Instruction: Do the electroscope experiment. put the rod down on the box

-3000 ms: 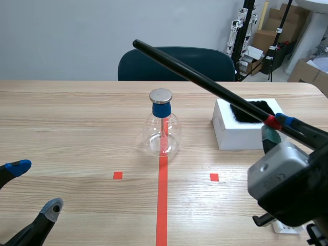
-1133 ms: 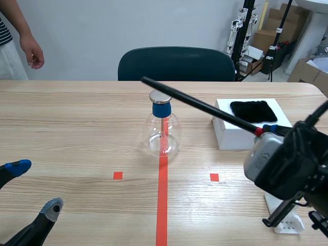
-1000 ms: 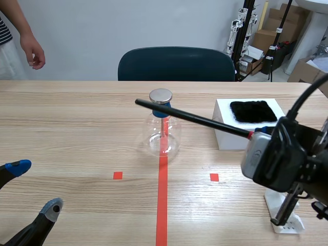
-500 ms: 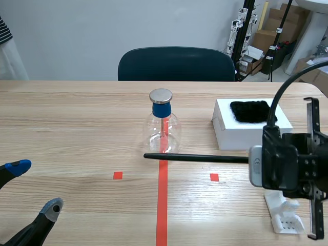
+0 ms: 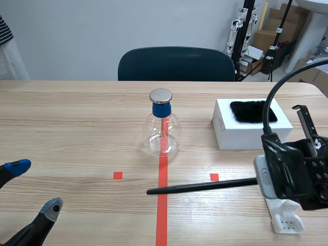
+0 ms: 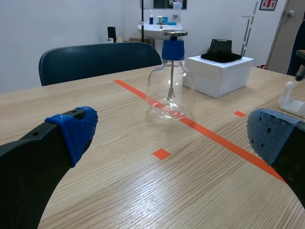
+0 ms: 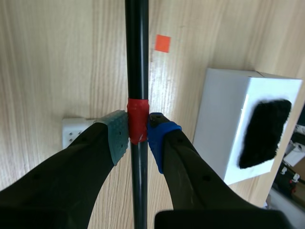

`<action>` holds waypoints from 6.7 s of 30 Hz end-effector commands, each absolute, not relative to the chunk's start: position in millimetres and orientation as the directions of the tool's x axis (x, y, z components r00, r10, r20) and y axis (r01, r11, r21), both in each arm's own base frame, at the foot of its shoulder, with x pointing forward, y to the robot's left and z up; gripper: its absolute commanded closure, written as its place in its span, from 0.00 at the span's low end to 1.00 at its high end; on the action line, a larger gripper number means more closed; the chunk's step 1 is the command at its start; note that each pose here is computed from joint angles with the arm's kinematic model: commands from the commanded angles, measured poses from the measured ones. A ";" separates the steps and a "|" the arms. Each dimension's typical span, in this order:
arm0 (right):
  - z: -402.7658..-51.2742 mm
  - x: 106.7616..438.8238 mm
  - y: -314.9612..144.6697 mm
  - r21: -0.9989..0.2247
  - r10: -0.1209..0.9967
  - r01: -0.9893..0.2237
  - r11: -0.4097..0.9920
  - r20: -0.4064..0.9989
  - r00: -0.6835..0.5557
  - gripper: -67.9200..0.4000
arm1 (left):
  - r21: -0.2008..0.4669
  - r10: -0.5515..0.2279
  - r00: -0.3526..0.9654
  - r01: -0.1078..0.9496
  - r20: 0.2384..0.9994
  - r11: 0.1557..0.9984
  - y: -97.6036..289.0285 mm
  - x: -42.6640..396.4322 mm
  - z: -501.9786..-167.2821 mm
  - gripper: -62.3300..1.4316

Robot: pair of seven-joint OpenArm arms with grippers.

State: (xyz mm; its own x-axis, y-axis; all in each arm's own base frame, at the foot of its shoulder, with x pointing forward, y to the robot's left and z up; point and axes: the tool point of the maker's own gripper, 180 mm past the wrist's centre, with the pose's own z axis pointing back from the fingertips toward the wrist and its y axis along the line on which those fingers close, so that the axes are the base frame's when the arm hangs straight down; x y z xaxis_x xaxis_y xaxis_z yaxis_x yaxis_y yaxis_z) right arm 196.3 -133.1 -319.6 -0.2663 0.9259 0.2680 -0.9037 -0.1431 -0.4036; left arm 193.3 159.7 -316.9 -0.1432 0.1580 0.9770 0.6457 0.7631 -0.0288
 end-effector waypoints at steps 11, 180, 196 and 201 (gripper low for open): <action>-322.5 203.2 -124.1 -0.422 0.944 -0.904 -0.064 0.268 -0.192 0.92 | -0.013 0.168 -0.179 0.646 0.969 0.763 161.8 196.5 -307.2 0.00; -391.9 245.8 -112.5 -0.453 0.957 -0.887 0.088 0.286 -0.051 0.14 | -0.013 0.168 -0.179 0.646 0.970 0.763 161.7 196.6 -307.4 0.00; -391.9 245.8 -112.4 -0.453 0.957 -0.887 0.089 0.286 -0.051 0.15 | -0.013 0.168 -0.179 0.646 0.970 0.763 161.7 196.6 -307.4 0.00; -391.9 245.8 -112.4 -0.453 0.957 -0.887 0.089 0.286 -0.051 0.15 | -0.013 0.168 -0.179 0.646 0.970 0.763 161.7 196.6 -307.4 0.00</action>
